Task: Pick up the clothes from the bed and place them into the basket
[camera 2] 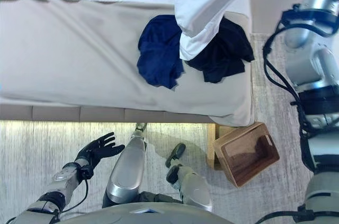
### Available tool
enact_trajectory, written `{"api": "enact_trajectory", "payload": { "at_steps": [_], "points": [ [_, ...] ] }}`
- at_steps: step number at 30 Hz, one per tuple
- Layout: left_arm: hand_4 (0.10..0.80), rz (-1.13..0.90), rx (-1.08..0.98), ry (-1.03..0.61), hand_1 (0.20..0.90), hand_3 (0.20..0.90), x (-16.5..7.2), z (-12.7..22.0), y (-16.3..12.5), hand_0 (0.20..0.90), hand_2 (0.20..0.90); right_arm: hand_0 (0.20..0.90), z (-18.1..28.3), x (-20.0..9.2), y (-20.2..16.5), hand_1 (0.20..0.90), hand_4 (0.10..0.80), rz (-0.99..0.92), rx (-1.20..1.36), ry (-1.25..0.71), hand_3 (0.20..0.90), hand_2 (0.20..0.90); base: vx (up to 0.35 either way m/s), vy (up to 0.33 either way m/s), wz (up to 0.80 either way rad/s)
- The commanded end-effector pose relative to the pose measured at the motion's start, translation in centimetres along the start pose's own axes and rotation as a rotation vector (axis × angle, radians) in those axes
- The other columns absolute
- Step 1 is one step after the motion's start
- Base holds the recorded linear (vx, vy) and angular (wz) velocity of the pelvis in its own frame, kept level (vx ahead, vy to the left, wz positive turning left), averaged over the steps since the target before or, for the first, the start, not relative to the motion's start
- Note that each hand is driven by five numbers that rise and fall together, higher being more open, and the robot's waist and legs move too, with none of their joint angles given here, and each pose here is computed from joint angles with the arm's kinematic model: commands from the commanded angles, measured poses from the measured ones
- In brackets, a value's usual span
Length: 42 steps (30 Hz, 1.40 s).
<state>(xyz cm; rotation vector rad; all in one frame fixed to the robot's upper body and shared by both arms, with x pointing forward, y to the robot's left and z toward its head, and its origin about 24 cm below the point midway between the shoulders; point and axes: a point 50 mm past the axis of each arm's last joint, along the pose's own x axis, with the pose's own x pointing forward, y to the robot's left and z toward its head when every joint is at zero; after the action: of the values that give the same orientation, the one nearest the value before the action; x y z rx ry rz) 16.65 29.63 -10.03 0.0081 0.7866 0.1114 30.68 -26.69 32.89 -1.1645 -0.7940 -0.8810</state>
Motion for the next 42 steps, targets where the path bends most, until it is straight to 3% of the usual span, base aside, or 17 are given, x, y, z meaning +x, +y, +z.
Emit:
{"api": "enact_trajectory", "payload": {
  "at_steps": [1, 8, 15, 20, 34, 38, 42],
  "points": [
    [0.800, -0.045, 0.026, 0.214, 0.900, 0.900, -1.7, -6.3, -1.7, 0.900, 0.900, 0.300, -1.4, 0.8, -3.2, 0.300, 0.100, -0.107, -0.084, -0.046, 0.200, 0.300, 0.098, -0.050, -0.35],
    [0.800, -0.109, 0.052, 0.260, 0.900, 0.900, -1.4, -7.2, -4.0, 0.900, 0.900, 0.300, -3.3, 0.5, -5.7, 0.300, 0.100, -0.205, -0.101, -0.001, 0.200, 0.300, 0.037, -0.081, -0.19],
    [0.800, -0.139, 0.111, 0.342, 0.900, 0.900, -1.6, -8.3, -5.0, 0.900, 0.900, 0.300, -3.9, 1.5, -9.3, 0.300, 0.100, -0.450, -0.039, 0.021, 0.200, 0.300, -0.007, -0.064, -0.30],
    [0.800, -0.155, 0.151, 0.370, 0.900, 0.900, -1.5, -8.1, -4.8, 0.900, 0.900, 0.300, -7.0, 1.2, -9.8, 0.300, 0.100, -0.347, -0.101, 0.142, 0.200, 0.300, 0.014, -0.100, -0.28],
    [0.800, -0.222, 0.230, 0.340, 0.900, 0.900, -1.2, -7.3, -5.0, 0.900, 0.900, 0.300, -13.4, -4.2, -5.5, 0.300, 0.100, 0.053, -0.225, 0.446, 0.200, 0.300, -0.014, -0.144, -0.21],
    [0.800, -0.258, 0.233, 0.270, 0.900, 0.900, -0.2, -5.5, -6.2, 0.900, 0.900, 0.300, -14.4, -3.9, -4.8, 0.300, 0.100, 0.066, -0.257, 0.516, 0.200, 0.300, -0.198, -0.121, -0.14],
    [0.800, -0.301, 0.202, 0.110, 0.900, 0.900, 1.6, -1.3, -8.8, 0.900, 0.900, 0.300, -14.1, -2.1, -4.4, 0.300, 0.100, 0.016, -0.234, 0.558, 0.200, 0.300, -0.331, -0.048, -0.17]
  ]
}}
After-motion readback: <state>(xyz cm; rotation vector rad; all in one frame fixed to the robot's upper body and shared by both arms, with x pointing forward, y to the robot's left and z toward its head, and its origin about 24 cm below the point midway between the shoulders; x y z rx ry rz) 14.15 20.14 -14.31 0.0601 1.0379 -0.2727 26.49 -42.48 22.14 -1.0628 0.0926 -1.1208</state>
